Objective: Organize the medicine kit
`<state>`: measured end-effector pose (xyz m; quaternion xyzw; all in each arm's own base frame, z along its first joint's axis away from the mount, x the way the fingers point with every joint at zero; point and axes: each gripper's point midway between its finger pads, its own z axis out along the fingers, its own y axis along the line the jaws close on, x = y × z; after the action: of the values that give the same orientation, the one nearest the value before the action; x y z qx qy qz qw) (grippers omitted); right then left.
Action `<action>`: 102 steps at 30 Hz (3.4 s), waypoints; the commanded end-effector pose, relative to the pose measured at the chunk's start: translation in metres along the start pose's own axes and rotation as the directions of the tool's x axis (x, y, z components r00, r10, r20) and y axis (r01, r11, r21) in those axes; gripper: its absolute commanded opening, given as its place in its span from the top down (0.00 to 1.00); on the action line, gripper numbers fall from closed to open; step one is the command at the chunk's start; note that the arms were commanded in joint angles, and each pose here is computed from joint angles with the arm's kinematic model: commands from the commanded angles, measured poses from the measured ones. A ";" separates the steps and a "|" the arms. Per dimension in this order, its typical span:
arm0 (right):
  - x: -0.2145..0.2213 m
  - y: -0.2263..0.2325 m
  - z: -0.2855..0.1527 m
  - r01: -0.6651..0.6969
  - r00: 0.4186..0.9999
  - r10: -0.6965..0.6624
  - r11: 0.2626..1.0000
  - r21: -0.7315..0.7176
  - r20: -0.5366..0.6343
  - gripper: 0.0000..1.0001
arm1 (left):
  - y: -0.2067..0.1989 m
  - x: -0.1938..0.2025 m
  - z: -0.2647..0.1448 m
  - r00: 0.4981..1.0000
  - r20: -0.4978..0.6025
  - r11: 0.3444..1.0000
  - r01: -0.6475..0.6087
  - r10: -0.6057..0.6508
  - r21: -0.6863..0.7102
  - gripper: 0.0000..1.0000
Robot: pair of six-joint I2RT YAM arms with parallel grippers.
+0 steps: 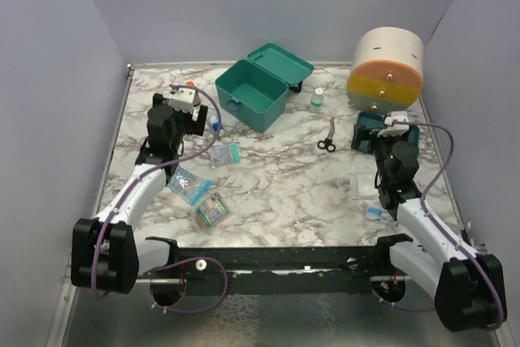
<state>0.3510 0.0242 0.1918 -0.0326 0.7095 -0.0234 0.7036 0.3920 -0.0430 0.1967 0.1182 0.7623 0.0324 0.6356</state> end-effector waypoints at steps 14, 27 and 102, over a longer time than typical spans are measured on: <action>-0.016 -0.024 -0.033 -0.174 0.930 0.235 0.959 0.222 -0.283 0.00 | -0.047 -0.039 0.128 0.932 -0.333 0.921 0.002 0.139 0.389 0.06; -0.014 -0.030 -0.060 -0.218 0.918 0.291 0.938 0.269 -0.269 0.02 | -0.066 -0.025 0.188 0.906 -0.343 0.849 -0.032 0.247 0.527 0.24; -0.036 -0.027 -0.051 -0.207 0.919 0.273 0.948 0.240 -0.285 0.05 | -0.125 -0.092 -0.002 0.804 -0.393 0.865 0.501 -0.447 0.042 1.00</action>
<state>0.2966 -0.0038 0.2161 0.1347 0.8152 -0.0239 0.5628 0.3959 -0.1647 0.2200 0.0005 0.9100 -0.1252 0.3952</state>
